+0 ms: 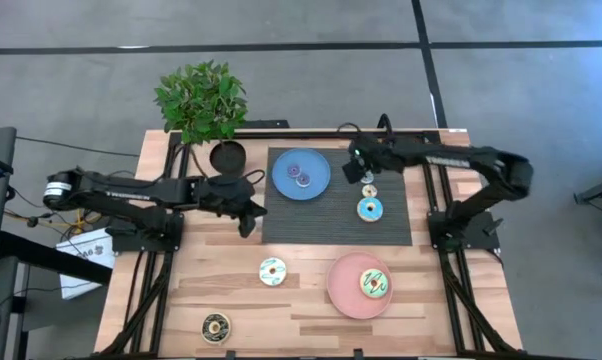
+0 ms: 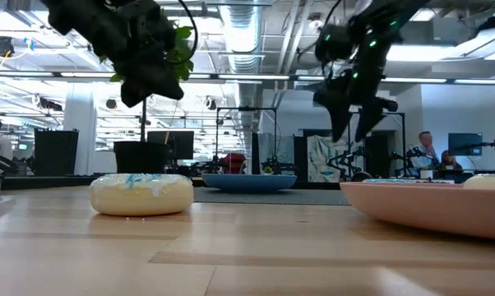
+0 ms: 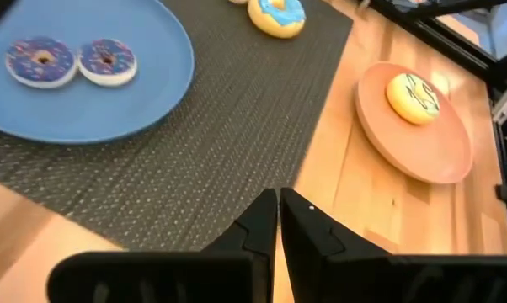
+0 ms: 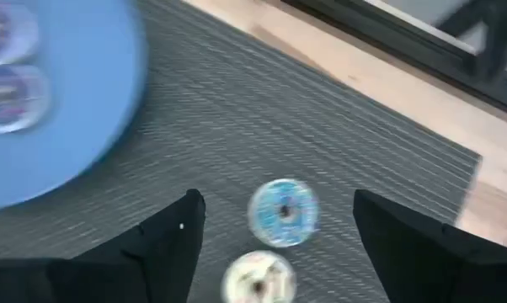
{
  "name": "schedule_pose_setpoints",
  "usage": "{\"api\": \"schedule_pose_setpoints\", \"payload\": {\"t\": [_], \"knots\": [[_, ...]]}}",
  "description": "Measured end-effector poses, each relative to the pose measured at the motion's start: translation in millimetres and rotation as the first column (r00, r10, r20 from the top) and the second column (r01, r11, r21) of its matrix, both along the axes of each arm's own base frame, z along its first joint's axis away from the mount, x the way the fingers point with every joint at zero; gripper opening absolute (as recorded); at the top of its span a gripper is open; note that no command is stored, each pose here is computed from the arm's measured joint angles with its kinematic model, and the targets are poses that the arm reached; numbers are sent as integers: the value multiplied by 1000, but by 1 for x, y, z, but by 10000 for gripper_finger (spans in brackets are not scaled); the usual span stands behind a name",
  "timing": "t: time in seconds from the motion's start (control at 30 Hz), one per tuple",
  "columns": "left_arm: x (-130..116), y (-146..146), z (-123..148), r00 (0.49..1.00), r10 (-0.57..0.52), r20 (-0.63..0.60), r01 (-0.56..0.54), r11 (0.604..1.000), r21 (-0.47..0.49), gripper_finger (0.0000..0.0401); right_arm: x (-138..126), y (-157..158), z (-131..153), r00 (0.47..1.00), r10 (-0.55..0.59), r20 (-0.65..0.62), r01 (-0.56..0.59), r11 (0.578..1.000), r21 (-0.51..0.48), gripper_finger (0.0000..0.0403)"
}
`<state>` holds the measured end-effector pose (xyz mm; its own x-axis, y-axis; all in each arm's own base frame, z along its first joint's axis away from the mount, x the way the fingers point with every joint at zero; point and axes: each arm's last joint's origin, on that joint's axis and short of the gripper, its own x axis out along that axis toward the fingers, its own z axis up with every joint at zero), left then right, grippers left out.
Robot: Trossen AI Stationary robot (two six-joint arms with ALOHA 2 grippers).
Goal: Pick & Place donuts
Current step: Put the small light blue donut into the blue plate
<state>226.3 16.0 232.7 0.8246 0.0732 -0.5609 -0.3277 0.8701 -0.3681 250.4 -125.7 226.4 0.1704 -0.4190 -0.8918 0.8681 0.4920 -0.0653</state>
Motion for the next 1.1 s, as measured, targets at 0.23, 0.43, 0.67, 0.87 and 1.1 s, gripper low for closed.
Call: {"api": "schedule_pose_setpoints", "payload": {"t": [0.23, 0.43, 0.67, 0.87, 1.1], "knots": [[-1, -1, 2, 1000, 5, 4, -5, 1000, 12, 11, 6, -17, -19, 997, -25, -68, 36, 987, 159, 299], [-1, -1, 1, 1000, 1, 2, -1, 1000, 19, 11, 7, -29, -41, 990, -48, -132, 76, 973, 220, 299], [-2, -1, 0, 1000, 4, -11, -4, 1000, 14, 11, 7, -40, -70, 979, -60, -196, 118, 946, 302, 299], [-2, -1, 0, 1000, 12, -10, -12, 1000, 2, 11, 9, -46, -85, 974, -64, -219, 135, 935, 327, 295], [-2, -1, 0, 1000, 13, -11, -13, 1000, 1, 11, 13, -48, -84, 982, -68, -174, 120, 944, 307, 269]]}}
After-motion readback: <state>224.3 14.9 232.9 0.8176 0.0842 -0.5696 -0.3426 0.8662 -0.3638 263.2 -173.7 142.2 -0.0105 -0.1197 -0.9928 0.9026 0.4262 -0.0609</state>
